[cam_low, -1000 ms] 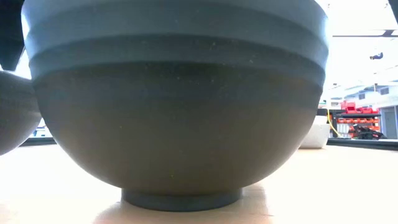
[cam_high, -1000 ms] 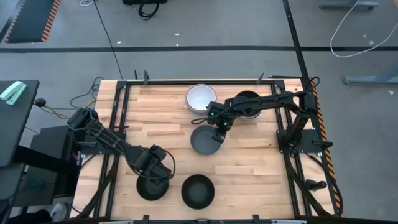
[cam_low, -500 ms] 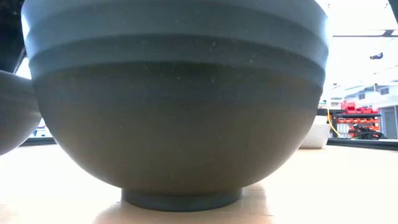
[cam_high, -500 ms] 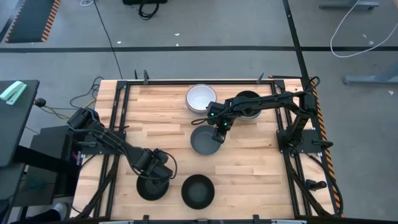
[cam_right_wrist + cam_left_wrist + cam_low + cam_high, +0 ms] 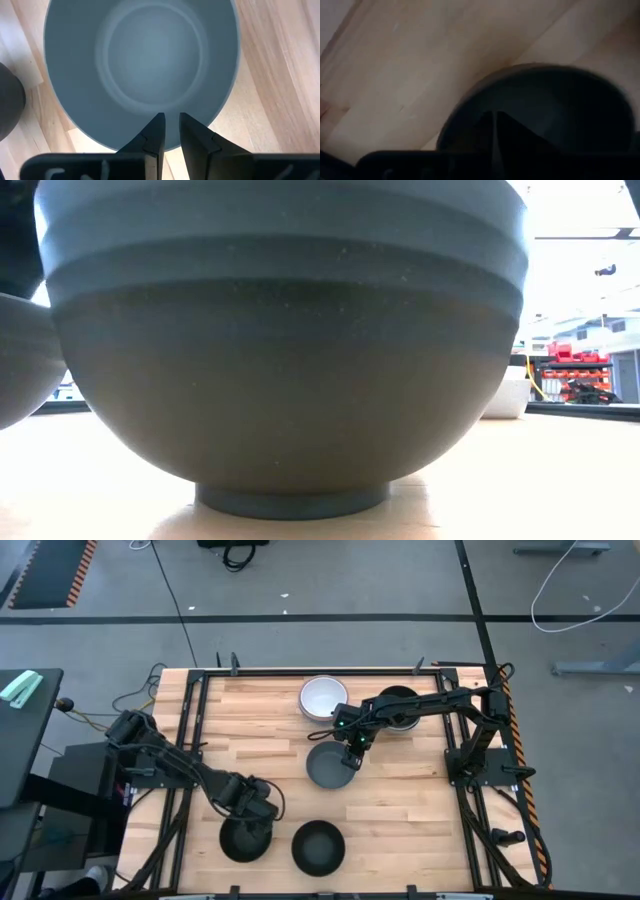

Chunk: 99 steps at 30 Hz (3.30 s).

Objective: Nest bowls inside each other
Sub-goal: Stack the left black bowl on top of the right black bowl

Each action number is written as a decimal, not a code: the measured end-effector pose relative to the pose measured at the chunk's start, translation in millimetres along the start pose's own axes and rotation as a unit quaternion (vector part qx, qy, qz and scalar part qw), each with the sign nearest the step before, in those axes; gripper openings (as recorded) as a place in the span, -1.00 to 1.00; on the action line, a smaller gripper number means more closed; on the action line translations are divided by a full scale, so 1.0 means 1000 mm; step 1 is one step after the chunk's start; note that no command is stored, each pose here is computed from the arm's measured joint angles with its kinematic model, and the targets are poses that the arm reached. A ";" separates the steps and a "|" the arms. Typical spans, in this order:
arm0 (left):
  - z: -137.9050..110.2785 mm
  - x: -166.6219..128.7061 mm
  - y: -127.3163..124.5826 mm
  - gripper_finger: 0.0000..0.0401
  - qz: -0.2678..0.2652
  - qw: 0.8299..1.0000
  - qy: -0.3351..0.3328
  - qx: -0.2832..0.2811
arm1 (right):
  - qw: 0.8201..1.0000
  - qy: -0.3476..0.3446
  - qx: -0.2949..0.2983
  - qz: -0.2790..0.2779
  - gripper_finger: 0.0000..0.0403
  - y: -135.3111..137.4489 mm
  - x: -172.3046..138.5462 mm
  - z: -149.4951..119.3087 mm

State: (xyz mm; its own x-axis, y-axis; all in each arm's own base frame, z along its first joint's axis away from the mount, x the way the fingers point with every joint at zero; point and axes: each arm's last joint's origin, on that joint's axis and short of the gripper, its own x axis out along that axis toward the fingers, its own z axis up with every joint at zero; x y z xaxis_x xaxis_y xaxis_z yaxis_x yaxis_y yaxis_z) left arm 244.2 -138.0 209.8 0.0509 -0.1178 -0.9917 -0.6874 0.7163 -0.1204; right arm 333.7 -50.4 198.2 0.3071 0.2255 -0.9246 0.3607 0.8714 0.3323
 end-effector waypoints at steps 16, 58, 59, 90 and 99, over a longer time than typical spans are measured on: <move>0.014 -0.013 0.020 -0.55 0.036 0.999 0.008 0.016 | 1.000 0.002 -0.002 0.000 -0.68 0.000 0.000 0.000; 0.009 0.008 0.022 -0.90 0.006 0.998 0.030 0.058 | 1.000 0.004 -0.003 0.001 -0.68 0.000 0.000 -0.001; 0.009 0.008 0.022 -0.93 0.005 0.998 0.030 0.057 | 1.000 0.004 -0.003 0.001 -0.68 0.000 0.000 -0.001; 0.034 -0.083 -0.022 -0.94 -0.076 0.994 -0.055 0.051 | 0.997 0.041 0.014 -0.057 -0.68 -0.024 -0.004 -0.008; 0.054 -0.075 -0.054 -0.94 -0.082 0.990 -0.048 0.104 | 0.995 0.062 0.001 -0.083 -0.68 -0.017 0.004 -0.019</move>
State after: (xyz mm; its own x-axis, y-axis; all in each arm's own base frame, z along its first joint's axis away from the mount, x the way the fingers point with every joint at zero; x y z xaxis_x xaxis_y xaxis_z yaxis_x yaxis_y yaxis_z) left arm 316.0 -130.8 287.8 0.2256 -0.1846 -0.9566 -0.5013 0.8199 -0.2765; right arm 311.9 -55.6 185.9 0.1317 0.1312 -0.9826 0.3988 0.9005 0.1737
